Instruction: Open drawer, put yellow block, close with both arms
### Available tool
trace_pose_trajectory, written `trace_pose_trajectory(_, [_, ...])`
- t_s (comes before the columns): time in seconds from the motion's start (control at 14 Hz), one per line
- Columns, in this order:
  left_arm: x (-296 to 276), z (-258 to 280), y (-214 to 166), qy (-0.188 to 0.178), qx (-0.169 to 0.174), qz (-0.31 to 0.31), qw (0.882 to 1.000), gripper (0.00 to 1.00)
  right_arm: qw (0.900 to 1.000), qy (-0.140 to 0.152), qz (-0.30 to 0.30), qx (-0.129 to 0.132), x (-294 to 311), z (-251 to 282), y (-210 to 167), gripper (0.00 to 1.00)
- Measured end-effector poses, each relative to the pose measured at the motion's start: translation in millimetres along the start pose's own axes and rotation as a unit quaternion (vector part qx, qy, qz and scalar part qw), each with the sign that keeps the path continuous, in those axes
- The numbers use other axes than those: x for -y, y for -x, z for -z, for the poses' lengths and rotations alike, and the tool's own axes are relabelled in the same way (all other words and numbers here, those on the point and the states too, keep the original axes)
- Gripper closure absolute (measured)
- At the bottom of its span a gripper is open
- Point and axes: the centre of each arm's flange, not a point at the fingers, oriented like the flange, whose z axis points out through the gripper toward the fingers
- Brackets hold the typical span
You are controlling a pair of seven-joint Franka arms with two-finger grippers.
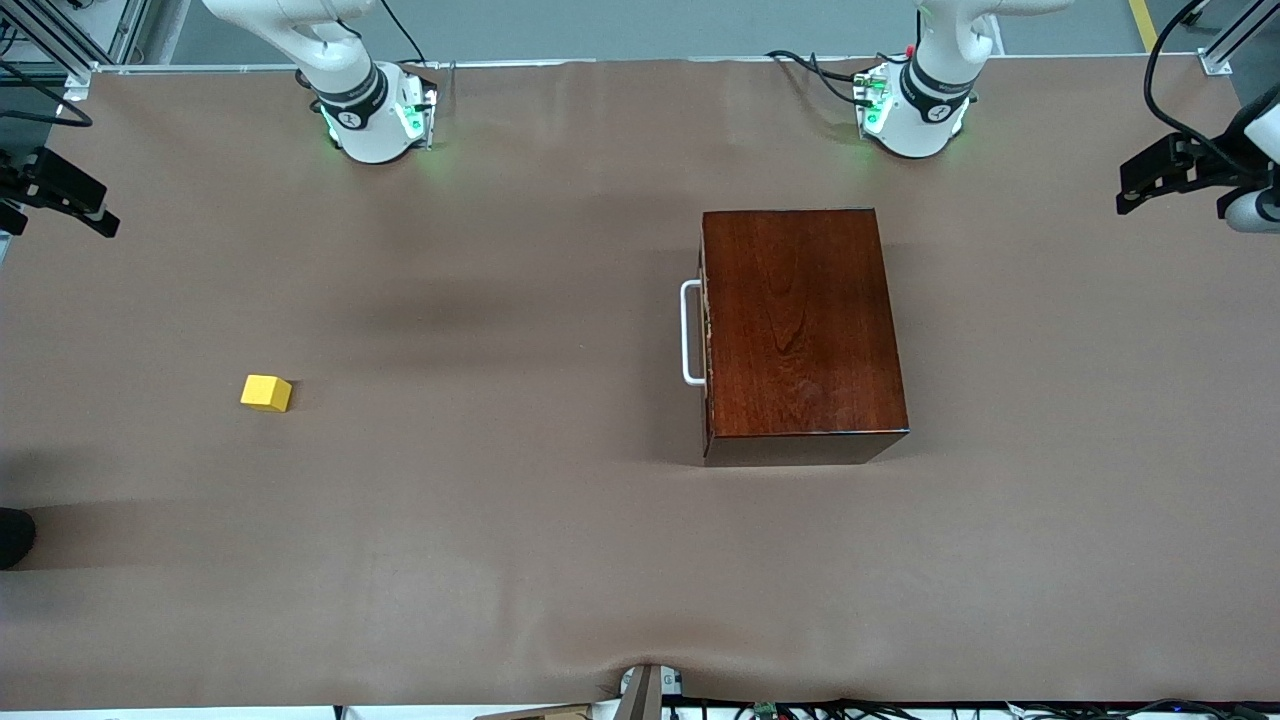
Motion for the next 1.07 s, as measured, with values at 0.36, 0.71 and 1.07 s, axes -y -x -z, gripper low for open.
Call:
trace_pose_trajectory(0.36, [-72, 3, -18, -0.003, -0.009, 0.021, 1.000, 0.00, 1.000, 0.000, -0.001, 0.003, -1, -3, -2, 0.00])
trace_pose_trajectory(0.71, [-179, -20, -39, -0.008, -0.010, 0.059, 0.998, 0.00, 1.000, 0.000, -0.002, 0.003, -1, -3, -2, 0.00])
trace_pose_trajectory(1.07, [-267, -44, -40, -0.007, -0.022, 0.107, 0.994, 0.00, 1.000, 0.000, -0.001, 0.003, -1, -3, -2, 0.00])
